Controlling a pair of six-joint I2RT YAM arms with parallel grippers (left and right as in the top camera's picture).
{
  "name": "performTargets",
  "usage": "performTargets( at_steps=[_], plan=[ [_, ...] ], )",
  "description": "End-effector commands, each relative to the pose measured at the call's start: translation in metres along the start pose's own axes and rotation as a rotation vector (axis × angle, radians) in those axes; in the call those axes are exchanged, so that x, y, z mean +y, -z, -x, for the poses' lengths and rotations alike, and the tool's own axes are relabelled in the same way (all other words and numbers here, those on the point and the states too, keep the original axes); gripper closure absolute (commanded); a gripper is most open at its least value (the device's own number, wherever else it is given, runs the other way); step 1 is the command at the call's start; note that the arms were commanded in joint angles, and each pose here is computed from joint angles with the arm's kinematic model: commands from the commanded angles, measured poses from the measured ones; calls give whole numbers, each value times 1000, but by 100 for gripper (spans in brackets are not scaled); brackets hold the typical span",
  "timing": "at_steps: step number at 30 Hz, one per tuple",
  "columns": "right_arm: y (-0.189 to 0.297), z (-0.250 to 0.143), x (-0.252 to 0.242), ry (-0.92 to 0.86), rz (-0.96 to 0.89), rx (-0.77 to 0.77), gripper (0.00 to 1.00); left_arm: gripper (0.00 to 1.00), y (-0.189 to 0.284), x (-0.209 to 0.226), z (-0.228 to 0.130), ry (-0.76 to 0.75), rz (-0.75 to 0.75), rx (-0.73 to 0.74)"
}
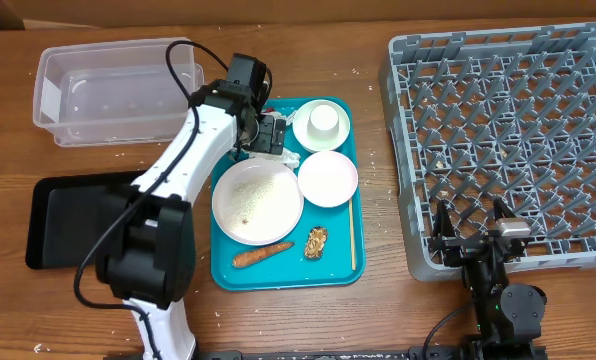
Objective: Sort waste into correct bins and load items into the dishwasher
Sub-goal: 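Grasp the white tissue with the left gripper and lift it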
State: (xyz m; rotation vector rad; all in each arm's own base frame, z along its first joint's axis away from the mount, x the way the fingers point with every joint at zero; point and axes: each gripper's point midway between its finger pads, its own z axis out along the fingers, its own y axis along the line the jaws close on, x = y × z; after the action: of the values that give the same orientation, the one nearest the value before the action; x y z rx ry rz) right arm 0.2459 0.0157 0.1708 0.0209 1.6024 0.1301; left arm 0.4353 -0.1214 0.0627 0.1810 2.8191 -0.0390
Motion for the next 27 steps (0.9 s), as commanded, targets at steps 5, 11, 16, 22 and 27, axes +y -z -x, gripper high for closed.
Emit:
performTargets(
  at_steps=[5,11,16,22,27],
  plan=[
    [0,-1,0,1,2,-6,0,0,-13,-7,12,-177,12,-27],
    [0,-1,0,1,2,-6,0,0,-13,-15,13,-209,6,-40],
    [0,-1,0,1,2,-6,0,0,-15,-21,11,-214,6,-32],
    [0,-1,0,1,3,-5,0,4,-15,-4,15,-160,97,-47],
    [0,-1,0,1,2,-6,0,9,-16,-3,14,-156,93,-43]
  ],
)
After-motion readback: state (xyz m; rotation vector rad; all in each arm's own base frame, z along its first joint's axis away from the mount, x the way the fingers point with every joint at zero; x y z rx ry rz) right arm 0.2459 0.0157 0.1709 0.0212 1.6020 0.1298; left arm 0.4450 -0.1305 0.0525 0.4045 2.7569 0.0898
